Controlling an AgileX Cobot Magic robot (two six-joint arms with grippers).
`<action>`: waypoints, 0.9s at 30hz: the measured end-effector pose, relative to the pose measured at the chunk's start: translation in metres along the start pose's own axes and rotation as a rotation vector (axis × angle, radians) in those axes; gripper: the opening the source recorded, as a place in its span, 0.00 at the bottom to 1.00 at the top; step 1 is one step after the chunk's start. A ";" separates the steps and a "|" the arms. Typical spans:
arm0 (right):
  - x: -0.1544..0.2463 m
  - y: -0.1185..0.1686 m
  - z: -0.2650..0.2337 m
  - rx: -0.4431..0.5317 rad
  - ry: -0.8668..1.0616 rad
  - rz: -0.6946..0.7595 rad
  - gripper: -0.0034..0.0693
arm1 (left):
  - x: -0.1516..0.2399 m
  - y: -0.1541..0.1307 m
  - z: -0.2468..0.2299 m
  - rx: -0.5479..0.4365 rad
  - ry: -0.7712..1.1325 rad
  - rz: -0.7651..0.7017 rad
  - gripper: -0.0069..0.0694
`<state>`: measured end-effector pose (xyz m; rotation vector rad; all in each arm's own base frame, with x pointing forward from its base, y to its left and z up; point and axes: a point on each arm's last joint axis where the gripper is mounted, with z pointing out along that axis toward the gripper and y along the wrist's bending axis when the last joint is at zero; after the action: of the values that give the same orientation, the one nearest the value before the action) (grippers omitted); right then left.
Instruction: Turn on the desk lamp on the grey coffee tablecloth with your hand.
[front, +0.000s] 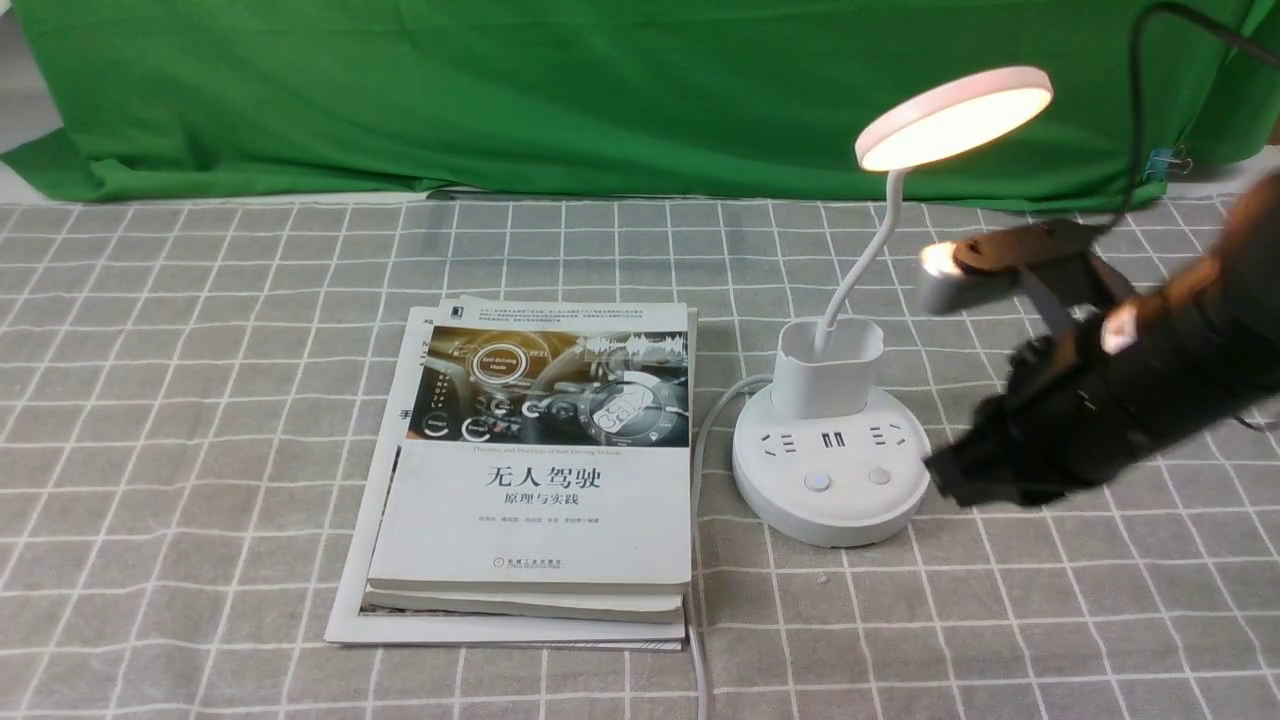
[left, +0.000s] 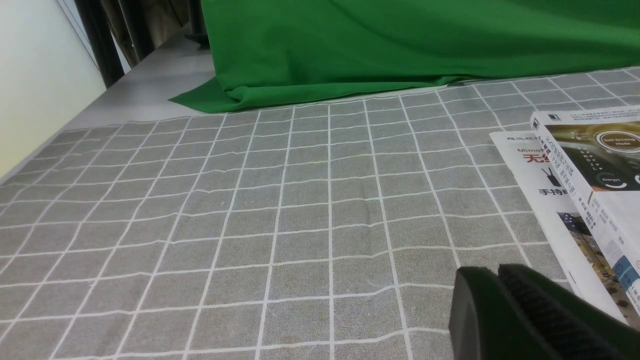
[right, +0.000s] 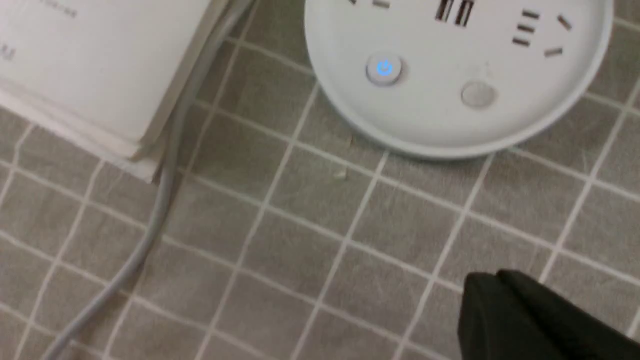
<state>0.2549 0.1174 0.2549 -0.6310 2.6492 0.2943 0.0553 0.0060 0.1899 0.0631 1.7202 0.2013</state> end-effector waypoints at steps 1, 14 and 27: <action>0.008 0.002 -0.009 0.002 -0.023 0.001 0.09 | 0.000 0.000 0.000 0.000 0.000 0.000 0.11; 0.069 0.014 -0.074 0.014 -0.250 -0.005 0.13 | 0.000 0.000 0.000 0.000 0.000 0.000 0.11; 0.118 0.003 -0.104 0.182 -0.696 -0.021 0.08 | 0.000 0.000 0.000 0.000 0.000 0.000 0.11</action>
<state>0.1225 0.0441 0.2983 -0.3990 1.9706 0.2127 0.0553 0.0060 0.1899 0.0631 1.7202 0.2013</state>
